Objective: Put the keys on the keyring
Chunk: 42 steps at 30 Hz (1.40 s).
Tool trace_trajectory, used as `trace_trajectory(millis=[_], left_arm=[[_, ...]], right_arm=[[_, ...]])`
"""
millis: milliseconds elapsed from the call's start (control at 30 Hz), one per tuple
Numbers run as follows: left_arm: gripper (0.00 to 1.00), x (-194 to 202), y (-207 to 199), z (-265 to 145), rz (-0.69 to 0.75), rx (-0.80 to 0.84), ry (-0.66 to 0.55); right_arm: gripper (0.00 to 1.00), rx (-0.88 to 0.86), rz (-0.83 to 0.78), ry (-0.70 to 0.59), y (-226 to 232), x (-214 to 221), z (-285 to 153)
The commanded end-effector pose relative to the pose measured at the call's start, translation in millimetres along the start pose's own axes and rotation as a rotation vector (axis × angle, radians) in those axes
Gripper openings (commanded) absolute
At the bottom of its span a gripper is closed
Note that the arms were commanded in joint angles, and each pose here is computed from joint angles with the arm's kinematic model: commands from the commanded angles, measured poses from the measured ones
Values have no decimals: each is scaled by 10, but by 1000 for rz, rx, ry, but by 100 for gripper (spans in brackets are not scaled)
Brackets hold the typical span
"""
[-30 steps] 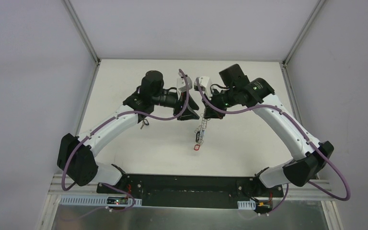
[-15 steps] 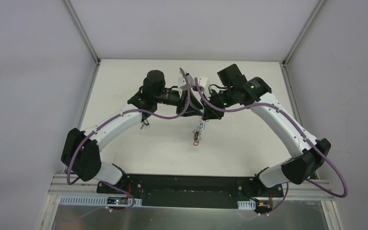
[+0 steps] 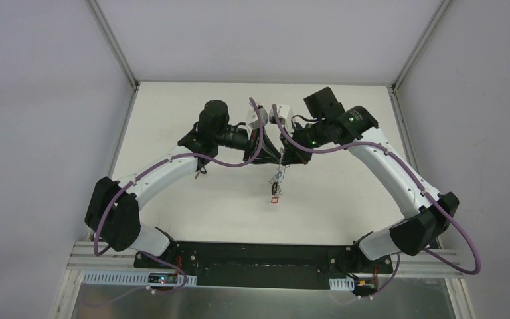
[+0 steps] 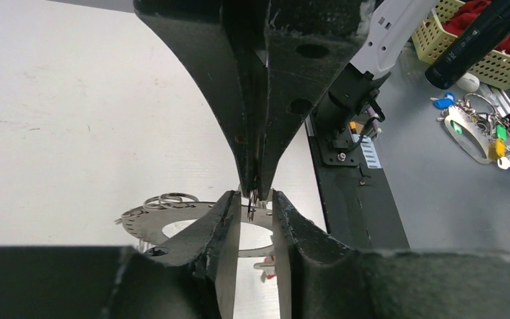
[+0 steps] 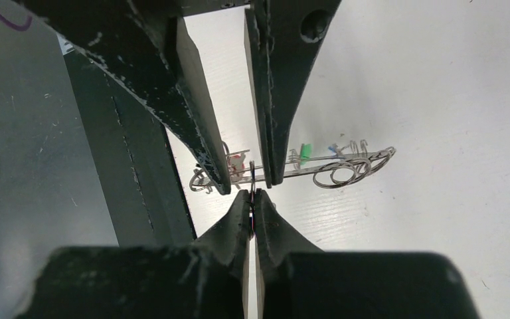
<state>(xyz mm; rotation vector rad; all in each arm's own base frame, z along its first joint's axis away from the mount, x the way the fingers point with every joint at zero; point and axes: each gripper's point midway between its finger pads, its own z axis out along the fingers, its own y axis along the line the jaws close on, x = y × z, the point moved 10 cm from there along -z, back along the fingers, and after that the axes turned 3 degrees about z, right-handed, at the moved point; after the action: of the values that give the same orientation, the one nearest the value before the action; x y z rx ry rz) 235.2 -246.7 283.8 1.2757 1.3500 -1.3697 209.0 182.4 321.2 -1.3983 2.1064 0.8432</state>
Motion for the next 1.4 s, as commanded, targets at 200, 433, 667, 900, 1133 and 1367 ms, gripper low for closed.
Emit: trace_trajectory(millis=[200, 433, 667, 900, 1133, 1367], left_arm=[[10, -28, -24, 59, 21, 58, -10], [0, -73, -21, 62, 13, 48, -11], [0, -194, -87, 14, -33, 11, -2], [0, -360, -205, -20, -64, 20, -56], [0, -430, -267, -31, -87, 29, -87], [0, -463, -276, -29, -100, 20, -106]], right_arm=[[0, -15, -25, -91, 47, -115, -126], [0, -18, -12, -95, 34, -100, -116], [10, -42, 24, -151, 8, -64, -176], [30, -96, 62, -254, -29, 76, -319], [39, -161, 55, -311, 14, 127, -367], [41, -213, 42, -331, 40, 143, -347]])
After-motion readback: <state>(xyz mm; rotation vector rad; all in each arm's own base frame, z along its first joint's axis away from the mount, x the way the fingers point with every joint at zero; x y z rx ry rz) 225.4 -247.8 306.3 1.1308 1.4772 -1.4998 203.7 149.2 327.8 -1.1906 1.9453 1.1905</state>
